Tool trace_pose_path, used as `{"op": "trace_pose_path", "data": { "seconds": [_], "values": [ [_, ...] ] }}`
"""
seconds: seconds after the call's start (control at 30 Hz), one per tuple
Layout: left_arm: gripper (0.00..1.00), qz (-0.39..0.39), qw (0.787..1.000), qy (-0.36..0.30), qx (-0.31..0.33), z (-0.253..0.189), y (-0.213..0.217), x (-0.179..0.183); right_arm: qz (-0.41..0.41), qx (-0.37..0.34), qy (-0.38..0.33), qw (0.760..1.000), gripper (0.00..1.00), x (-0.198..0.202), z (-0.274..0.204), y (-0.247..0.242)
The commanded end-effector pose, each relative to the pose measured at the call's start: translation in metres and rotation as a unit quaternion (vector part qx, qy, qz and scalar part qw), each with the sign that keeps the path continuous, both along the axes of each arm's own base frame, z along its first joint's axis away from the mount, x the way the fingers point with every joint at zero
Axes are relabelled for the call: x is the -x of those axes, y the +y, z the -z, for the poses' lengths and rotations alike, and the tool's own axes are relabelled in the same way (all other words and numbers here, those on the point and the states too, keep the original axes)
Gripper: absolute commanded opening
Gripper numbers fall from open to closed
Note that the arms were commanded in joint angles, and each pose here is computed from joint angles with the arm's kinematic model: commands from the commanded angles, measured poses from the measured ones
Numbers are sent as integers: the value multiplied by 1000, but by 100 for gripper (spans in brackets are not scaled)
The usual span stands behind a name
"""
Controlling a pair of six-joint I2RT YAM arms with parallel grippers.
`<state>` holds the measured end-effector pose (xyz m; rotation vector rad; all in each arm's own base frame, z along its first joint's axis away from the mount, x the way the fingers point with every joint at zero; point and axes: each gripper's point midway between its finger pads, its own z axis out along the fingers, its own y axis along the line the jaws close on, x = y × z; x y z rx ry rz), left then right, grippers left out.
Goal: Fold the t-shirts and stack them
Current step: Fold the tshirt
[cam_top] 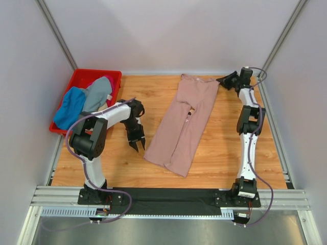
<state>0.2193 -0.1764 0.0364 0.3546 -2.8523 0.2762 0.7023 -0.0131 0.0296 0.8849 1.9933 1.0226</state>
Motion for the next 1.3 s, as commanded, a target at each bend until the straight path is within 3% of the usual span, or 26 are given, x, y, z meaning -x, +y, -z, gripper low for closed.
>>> {"op": "trace_pose_path", "data": {
  "seconds": [0.0,0.03,0.07,0.17,0.23,0.3,0.33,0.37,0.43,0.47,0.53,0.6,0.63,0.73,0.77,0.9,1.07,1.27],
  "values": [
    [45,10,999,-43,-2,-24,2,-13,23,-21,-61,998,2,-25,-15,4],
    [45,16,998,-57,13,-28,-4,-19,31,-23,-63,997,6,-27,-15,3],
    [46,23,997,-68,28,-28,-10,-26,34,-24,-64,997,22,-28,-14,2],
    [47,50,995,-76,40,-25,-13,-35,27,-18,-46,998,49,-20,-20,0],
    [47,74,994,-73,38,-18,-13,-40,14,-10,-34,999,57,-7,-41,0],
    [47,90,993,-66,24,-12,-7,-40,16,13,-1,1000,58,12,-47,-9],
    [47,104,992,-67,25,-9,-6,-41,23,18,47,998,58,33,-21,-11],
    [47,108,992,-57,21,-2,-5,-40,21,34,27,999,59,41,-63,-14],
    [46,114,992,-47,12,4,-2,-38,21,36,77,996,59,74,-53,-18],
    [46,118,992,-46,21,9,-4,-38,22,47,66,996,59,87,-86,-20],
    [45,117,991,-40,46,12,-10,-31,7,61,109,992,60,124,-74,-14],
    [42,120,990,-45,62,15,-16,-29,-5,74,106,992,59,149,-101,-6],
    [38,122,989,-45,65,17,-17,-26,-16,68,133,989,59,169,-85,2],
    [25,122,987,-43,91,17,-24,-15,-50,84,140,985,58,201,-97,27],
    [16,122,986,-51,104,18,-30,-15,-62,91,144,984,57,209,-97,34],
    [1,114,982,-37,145,18,-44,5,-119,116,172,971,56,256,-96,85],
    [0,101,984,-25,143,14,-46,28,-164,150,168,961,54,286,-103,129],
    [0,83,986,-7,142,14,-39,60,-190,193,164,949,51,294,-101,165]
  ]
}}
